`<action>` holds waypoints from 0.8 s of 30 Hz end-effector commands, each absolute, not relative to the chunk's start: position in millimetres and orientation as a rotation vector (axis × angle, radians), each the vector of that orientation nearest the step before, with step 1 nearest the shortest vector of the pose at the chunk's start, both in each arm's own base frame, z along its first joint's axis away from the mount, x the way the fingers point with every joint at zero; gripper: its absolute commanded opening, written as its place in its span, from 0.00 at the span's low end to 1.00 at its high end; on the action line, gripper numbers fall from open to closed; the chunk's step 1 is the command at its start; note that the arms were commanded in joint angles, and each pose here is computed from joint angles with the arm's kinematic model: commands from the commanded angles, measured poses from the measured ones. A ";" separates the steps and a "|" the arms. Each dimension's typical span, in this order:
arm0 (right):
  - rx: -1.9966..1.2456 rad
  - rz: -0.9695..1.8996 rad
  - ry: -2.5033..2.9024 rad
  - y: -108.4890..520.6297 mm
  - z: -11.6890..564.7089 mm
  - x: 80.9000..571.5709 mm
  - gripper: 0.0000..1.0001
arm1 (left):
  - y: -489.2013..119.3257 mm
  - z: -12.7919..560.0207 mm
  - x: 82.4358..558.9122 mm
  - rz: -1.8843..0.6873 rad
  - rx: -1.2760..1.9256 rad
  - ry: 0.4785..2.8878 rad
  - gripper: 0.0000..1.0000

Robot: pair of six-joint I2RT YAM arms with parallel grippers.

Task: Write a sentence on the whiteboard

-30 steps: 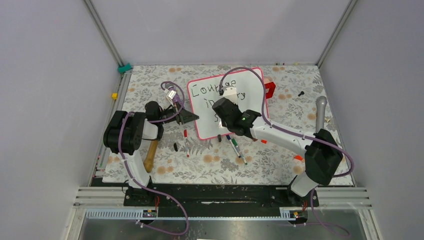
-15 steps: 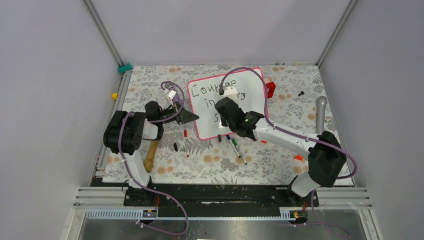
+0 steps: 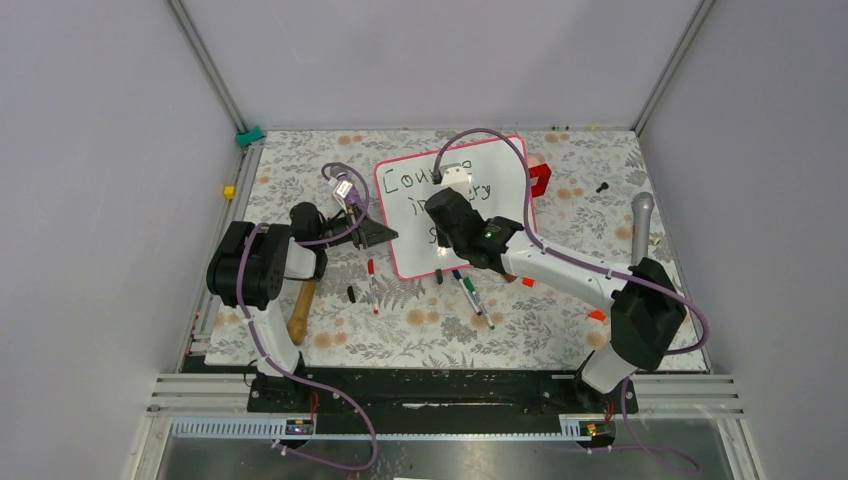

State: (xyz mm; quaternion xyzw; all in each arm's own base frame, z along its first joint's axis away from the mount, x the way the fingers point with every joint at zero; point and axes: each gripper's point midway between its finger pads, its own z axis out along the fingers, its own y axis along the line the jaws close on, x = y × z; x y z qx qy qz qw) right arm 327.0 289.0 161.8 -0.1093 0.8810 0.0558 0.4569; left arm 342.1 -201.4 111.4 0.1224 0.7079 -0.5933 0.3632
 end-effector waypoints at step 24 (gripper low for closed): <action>-0.249 0.105 2.199 282.4 154.5 325.7 0.00 | -198.4 120.2 342.4 -1.516 0.339 1.773 0.00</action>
